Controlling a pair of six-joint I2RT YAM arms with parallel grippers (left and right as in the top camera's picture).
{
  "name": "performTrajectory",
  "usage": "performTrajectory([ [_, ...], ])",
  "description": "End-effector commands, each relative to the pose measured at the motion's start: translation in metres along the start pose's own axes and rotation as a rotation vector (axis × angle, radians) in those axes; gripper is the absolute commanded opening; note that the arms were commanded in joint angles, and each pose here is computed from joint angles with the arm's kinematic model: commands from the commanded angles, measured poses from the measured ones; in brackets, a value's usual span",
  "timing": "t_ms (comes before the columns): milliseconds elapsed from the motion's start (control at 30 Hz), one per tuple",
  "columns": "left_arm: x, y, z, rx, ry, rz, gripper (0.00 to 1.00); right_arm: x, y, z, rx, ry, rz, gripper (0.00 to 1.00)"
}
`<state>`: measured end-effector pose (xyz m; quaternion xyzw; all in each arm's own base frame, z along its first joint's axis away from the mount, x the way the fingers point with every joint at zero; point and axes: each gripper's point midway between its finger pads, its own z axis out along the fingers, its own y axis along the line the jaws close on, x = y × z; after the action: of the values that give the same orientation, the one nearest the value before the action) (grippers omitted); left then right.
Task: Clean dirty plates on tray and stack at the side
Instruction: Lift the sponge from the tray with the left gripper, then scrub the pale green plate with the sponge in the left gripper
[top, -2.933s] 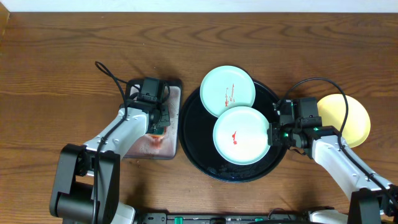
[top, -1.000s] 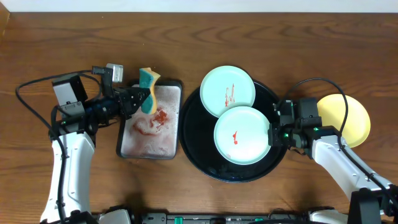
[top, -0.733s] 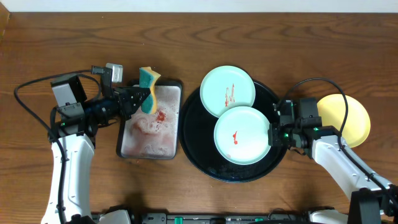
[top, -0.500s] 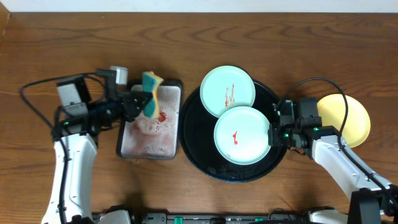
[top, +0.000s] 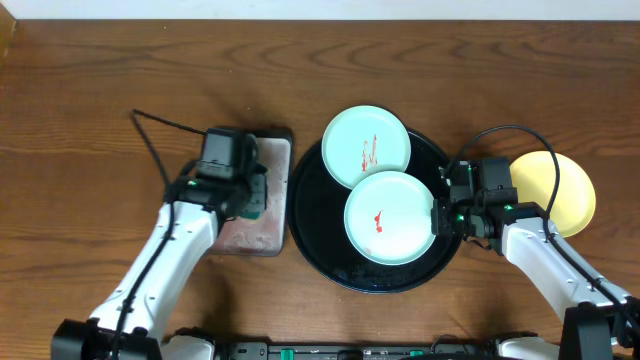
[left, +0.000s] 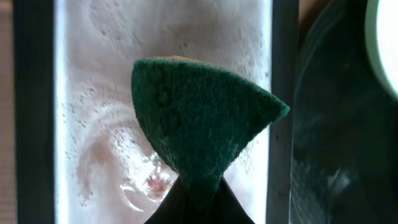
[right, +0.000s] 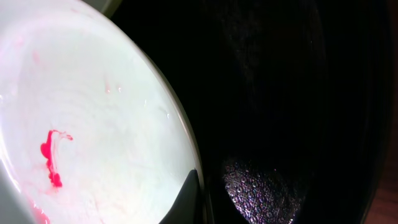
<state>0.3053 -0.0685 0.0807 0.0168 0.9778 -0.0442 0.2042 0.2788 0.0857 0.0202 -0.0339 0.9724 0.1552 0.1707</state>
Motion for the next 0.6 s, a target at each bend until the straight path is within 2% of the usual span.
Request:
performTrajectory([
  [0,-0.026,-0.023,-0.017,0.025,-0.067,0.029,0.08,0.009,-0.002,0.003,0.011,0.030,-0.006,0.01],
  [200,-0.004,-0.125,-0.024,0.343,-0.009,0.090,0.07,0.024,-0.004,0.002,0.018,0.090,0.023,0.01],
  [567,0.067,-0.271,0.008,0.555,0.086,0.224,0.07,0.049,0.000,-0.002,-0.003,0.193,0.068,0.01],
])
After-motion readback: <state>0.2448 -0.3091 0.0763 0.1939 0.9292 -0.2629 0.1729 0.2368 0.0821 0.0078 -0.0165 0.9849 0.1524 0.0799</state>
